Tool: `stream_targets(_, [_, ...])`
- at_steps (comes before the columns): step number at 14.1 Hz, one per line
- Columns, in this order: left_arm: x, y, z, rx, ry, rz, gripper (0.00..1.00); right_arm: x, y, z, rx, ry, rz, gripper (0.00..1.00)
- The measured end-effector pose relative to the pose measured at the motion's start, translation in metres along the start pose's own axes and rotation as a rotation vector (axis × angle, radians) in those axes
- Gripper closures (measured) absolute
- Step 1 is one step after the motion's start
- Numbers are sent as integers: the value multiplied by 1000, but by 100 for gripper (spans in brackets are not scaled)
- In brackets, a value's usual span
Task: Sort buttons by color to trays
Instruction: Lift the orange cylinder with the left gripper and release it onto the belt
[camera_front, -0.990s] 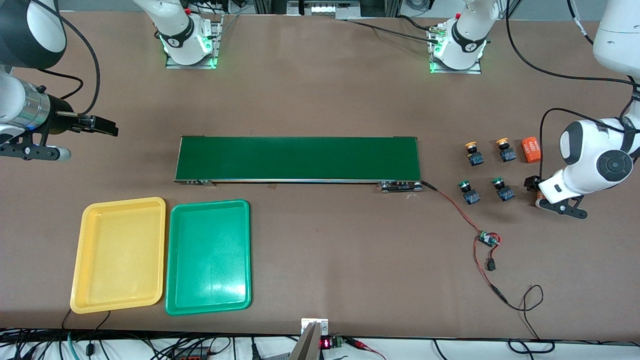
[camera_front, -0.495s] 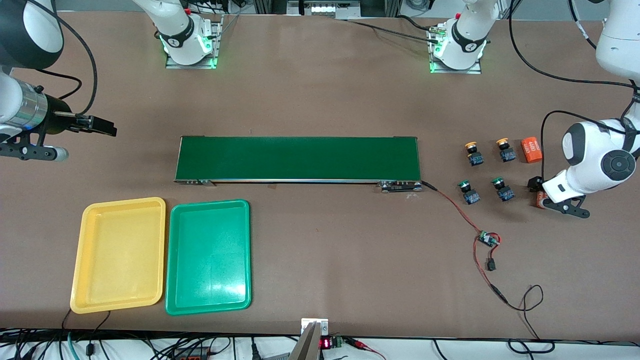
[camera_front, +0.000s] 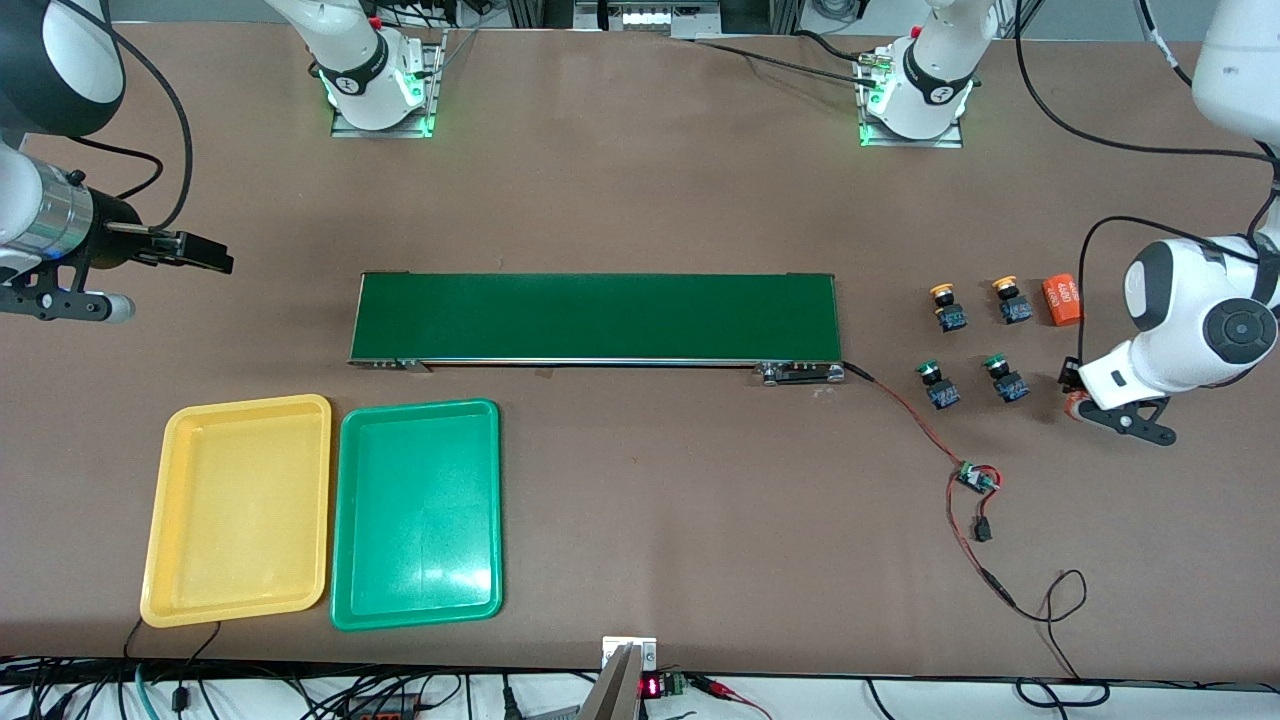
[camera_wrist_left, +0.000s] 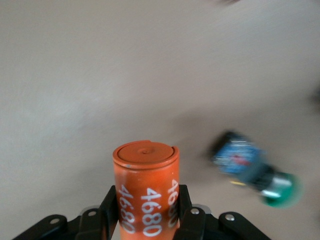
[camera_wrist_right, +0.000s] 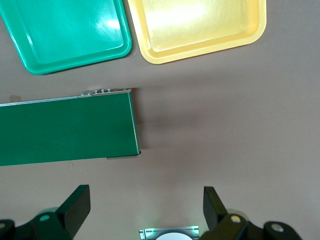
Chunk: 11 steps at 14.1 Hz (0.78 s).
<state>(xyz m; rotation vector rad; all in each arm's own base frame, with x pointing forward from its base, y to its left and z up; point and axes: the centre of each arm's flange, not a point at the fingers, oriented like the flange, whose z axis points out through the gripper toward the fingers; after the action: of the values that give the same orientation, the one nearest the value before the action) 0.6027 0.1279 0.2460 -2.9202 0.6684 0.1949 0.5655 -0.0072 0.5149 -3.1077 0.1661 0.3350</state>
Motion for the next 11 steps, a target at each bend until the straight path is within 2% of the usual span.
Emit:
stream_targets(3, [25,70,-73,11,-36,124,50,2,0,0,0,0,0,0])
stream_targets(5, [43,142,-103,12,-62,251,50,4,0,1,0,-1,0,0])
stream_targets(8, [67,254,-120,30,-64,450,50,4,0,1,0,-1,0,0])
stream_targets(11, [77,333,-120,32,-56,680,50,4,0,1,0,0,0,0])
